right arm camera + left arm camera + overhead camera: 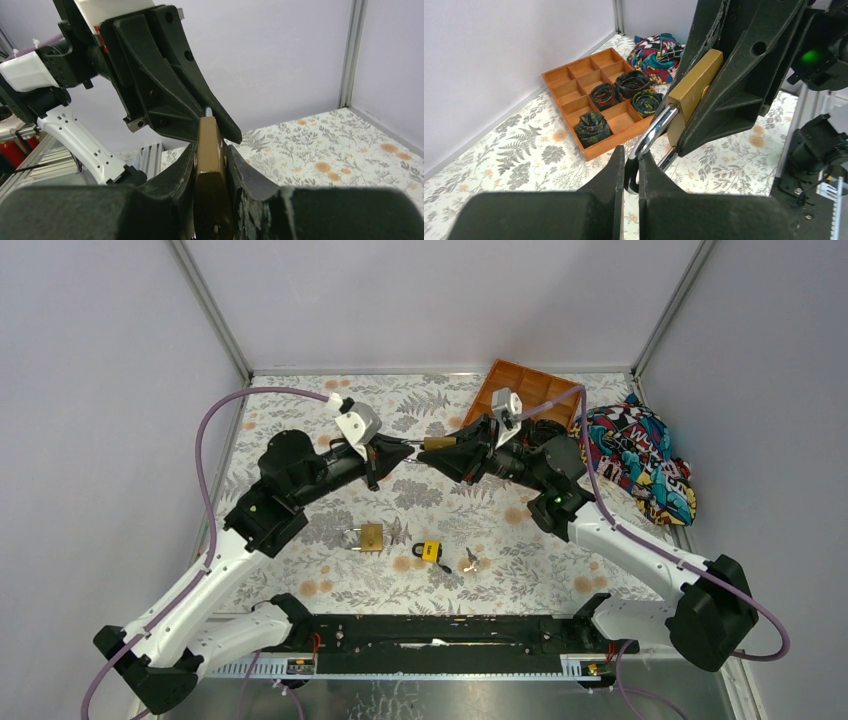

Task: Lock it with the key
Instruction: Lock the lock.

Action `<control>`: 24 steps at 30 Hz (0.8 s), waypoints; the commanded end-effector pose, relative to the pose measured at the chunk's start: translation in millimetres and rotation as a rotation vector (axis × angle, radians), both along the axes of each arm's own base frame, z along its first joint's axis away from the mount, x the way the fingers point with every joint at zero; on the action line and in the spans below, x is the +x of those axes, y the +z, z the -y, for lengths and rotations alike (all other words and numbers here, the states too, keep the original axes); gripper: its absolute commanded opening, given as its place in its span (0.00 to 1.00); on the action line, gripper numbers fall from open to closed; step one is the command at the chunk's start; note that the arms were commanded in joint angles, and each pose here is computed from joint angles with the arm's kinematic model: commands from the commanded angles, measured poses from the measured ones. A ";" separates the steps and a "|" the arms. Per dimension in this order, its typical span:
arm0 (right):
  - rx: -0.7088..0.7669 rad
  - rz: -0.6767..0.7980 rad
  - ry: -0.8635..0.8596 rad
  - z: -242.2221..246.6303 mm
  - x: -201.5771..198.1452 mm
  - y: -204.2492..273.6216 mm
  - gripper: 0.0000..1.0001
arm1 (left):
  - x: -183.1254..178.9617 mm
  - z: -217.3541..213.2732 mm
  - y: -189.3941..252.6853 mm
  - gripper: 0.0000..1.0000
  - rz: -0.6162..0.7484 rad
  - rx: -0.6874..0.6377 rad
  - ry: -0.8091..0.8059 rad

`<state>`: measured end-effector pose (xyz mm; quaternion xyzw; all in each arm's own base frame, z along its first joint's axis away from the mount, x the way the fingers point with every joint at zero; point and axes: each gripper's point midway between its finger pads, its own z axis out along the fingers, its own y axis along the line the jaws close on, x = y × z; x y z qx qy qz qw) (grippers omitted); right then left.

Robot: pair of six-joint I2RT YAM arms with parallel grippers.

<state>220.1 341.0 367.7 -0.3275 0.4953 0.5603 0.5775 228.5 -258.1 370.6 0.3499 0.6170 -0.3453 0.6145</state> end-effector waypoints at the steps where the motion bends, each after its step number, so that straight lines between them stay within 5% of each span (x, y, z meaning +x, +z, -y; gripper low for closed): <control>1: -0.235 -0.252 0.112 -35.4 -8.6 -88.7 0.00 | -84.0 62.6 58.8 0.00 0.262 -0.145 -0.446; 7: -0.228 -0.245 0.120 -41.3 -6.5 -88.3 0.00 | -97.3 77.7 64.5 0.00 0.310 -0.155 -0.503; 16: -0.157 -0.181 0.165 -52.0 -3.7 -49.8 0.00 | -145.0 102.2 24.3 0.00 0.073 -0.153 -0.667; 19: -0.192 -0.181 0.150 -53.1 0.4 -57.1 0.00 | -171.5 108.9 31.3 0.00 0.103 -0.157 -0.752; 24: -0.184 -0.204 0.154 -46.5 -7.0 -64.4 0.00 | -160.1 109.4 28.7 0.00 0.140 -0.105 -0.690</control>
